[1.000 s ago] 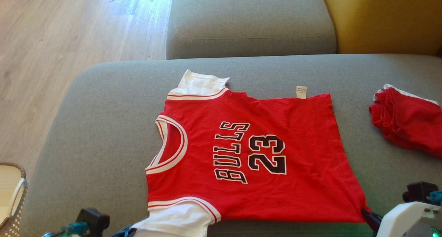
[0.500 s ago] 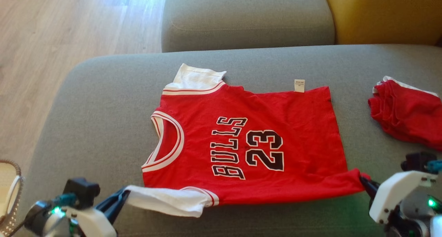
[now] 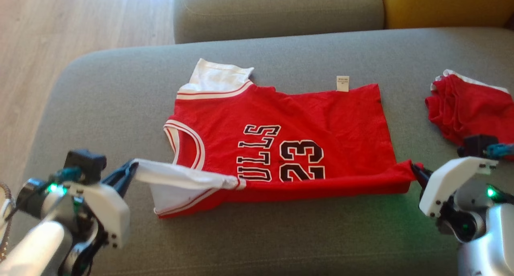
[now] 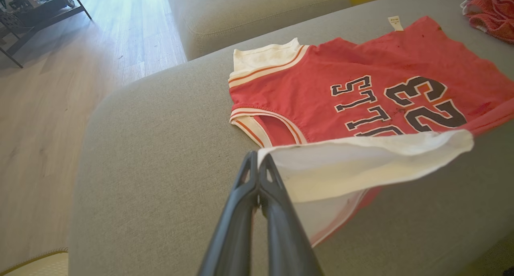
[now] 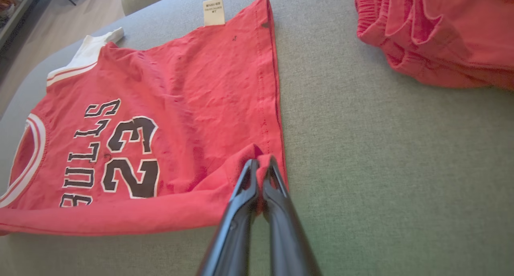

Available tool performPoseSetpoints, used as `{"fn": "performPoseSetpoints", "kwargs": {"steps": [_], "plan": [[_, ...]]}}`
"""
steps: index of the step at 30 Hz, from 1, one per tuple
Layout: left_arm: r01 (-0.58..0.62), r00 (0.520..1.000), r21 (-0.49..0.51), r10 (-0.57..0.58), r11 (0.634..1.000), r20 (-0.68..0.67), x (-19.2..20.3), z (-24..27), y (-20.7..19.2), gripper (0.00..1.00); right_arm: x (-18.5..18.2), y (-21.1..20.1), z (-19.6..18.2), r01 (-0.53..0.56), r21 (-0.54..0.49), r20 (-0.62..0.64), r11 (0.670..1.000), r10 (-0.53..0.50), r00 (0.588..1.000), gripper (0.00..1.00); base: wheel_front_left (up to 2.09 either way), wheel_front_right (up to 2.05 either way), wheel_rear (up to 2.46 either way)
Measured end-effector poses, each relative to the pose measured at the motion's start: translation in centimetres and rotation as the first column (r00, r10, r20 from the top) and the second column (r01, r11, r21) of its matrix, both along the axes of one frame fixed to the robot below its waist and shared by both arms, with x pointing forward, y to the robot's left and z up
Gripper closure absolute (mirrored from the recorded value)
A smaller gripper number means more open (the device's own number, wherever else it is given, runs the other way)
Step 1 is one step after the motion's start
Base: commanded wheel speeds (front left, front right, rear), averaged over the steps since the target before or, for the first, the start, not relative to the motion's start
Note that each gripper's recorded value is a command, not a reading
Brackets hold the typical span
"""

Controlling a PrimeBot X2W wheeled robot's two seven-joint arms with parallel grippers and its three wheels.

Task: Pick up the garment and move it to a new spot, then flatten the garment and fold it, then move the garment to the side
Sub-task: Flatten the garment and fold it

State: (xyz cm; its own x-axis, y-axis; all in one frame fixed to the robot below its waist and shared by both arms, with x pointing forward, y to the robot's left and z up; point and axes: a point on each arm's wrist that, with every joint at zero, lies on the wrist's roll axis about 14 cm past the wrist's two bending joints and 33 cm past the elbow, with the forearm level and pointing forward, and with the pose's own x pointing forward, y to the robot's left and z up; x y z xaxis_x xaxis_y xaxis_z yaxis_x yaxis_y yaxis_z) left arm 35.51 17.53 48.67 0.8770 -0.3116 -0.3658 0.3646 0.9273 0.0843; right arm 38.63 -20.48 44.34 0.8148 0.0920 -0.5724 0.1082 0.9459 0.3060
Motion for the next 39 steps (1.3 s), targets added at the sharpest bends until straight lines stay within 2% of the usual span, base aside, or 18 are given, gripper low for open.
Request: {"fn": "performPoseSetpoints", "kwargs": {"steps": [6, 24, 25, 26, 27, 28, 29, 33, 39], "plan": [[0.002, 1.000, 0.037, -0.001, 0.999, -0.014, 3.4, -0.8, -0.4, 1.00, 1.9, 0.0, -0.7, 0.011, -0.002, -0.005, 1.000, -0.011, 1.000, 1.00, 0.00, 0.00, 0.00], [0.069, 0.993, 0.138, -0.054, 0.988, -0.107, 8.6, -5.4, -2.4, 1.00, 5.5, 0.2, -3.2, 0.022, 0.001, -0.035, 1.000, -0.022, 0.999, 1.00, 0.00, 0.00, 0.00], [0.070, 0.993, 0.142, -0.054, 0.987, -0.110, 8.9, -5.7, -2.5, 1.00, 5.7, 0.3, -3.3, 0.020, 0.000, -0.036, 1.000, -0.020, 0.999, 0.46, 0.00, 0.00, 0.00], [0.071, 0.992, 0.145, -0.055, 0.987, -0.111, 9.1, -5.9, -2.6, 1.00, 5.8, 0.3, -3.5, 0.021, 0.002, -0.036, 1.000, -0.020, 0.999, 0.46, 0.00, 0.00, 0.00], [0.071, 0.992, 0.146, -0.055, 0.987, -0.113, 9.3, -6.0, -2.7, 0.86, 6.0, 0.3, -3.5, 0.024, 0.004, -0.030, 1.000, -0.024, 0.999, 0.00, 0.00, 0.00, 0.00], [0.068, 0.992, 0.145, -0.052, 0.987, -0.114, 9.5, -6.2, -2.7, 0.27, 6.2, 0.3, -3.6, 0.029, 0.011, -0.027, 1.000, -0.028, 0.999, 0.00, 0.00, 0.00, 0.00], [0.063, 0.992, 0.144, -0.046, 0.988, -0.114, 9.7, -6.4, -2.7, 0.00, 6.3, 0.3, -3.6, 0.031, 0.012, -0.025, 0.999, -0.031, 0.999, 0.00, 0.00, 0.00, 0.00], [0.020, 0.996, 0.143, -0.008, 0.989, -0.085, 10.6, -6.3, -2.2, 0.00, 6.9, 0.2, -3.5, 0.044, 0.013, 0.000, 0.999, -0.044, 0.999, 0.00, 0.00, 0.00, 0.00], [-0.090, 0.993, 0.101, 0.081, 0.991, 0.085, 12.5, -3.0, -1.1, 0.00, 7.7, 0.3, -2.1, 0.060, 0.021, 0.084, 0.998, -0.061, 0.995, 0.00, 0.00, 0.00, 0.00]]}}
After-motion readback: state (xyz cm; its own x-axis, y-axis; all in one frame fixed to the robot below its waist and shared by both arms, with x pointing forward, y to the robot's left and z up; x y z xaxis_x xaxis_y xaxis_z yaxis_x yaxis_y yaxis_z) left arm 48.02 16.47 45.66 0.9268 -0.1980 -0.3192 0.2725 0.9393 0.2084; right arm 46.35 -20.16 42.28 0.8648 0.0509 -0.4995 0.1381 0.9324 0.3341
